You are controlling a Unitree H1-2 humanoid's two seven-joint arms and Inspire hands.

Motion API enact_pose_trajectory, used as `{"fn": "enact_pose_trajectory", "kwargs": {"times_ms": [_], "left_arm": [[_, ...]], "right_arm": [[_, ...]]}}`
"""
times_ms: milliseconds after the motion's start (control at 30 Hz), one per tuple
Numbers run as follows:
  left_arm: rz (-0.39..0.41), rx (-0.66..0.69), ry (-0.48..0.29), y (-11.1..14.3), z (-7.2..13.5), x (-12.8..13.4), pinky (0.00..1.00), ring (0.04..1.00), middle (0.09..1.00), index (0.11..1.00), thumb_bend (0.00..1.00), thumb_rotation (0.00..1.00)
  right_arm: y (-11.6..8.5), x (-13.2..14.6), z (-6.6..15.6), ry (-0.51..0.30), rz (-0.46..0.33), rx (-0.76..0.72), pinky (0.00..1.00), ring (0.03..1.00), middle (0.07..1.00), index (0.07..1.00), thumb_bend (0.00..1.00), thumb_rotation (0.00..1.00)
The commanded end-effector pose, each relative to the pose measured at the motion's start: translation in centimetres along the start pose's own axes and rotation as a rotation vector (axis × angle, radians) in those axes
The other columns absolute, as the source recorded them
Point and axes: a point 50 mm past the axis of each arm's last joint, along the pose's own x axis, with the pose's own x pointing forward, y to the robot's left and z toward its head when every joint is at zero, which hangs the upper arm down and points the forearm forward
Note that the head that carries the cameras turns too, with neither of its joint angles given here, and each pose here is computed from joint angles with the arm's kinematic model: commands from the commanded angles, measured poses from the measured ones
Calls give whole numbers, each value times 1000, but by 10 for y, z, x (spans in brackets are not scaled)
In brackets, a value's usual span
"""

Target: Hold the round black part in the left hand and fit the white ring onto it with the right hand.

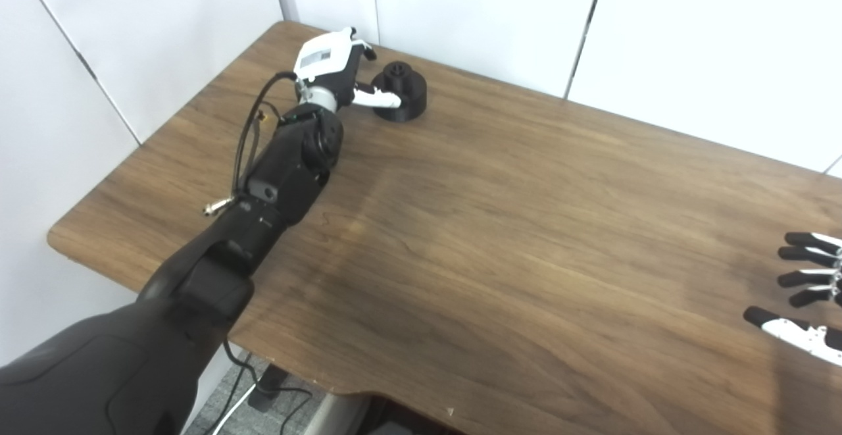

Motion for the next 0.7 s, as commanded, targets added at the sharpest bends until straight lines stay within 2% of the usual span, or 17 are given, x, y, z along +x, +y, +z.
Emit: {"fn": "enact_pose_trajectory", "kwargs": {"times_ms": [0, 200, 667], "left_arm": [[97, 10, -40, 36, 11, 17, 1000, 1000, 1000, 776, 1000, 513], [89, 34, -40, 32, 15, 23, 1000, 1000, 1000, 785, 1000, 521], [59, 29, -29, 23, 24, 30, 1000, 1000, 1000, 774, 1000, 450]], "right_arm": [[-15, 7, 16, -85, -35, -20, 447, 571, 691, 715, 724, 70], [-16, 5, 17, -80, -35, -14, 453, 576, 699, 718, 726, 65], [-17, 1, 19, -74, -40, -19, 459, 579, 704, 712, 721, 51]]}}
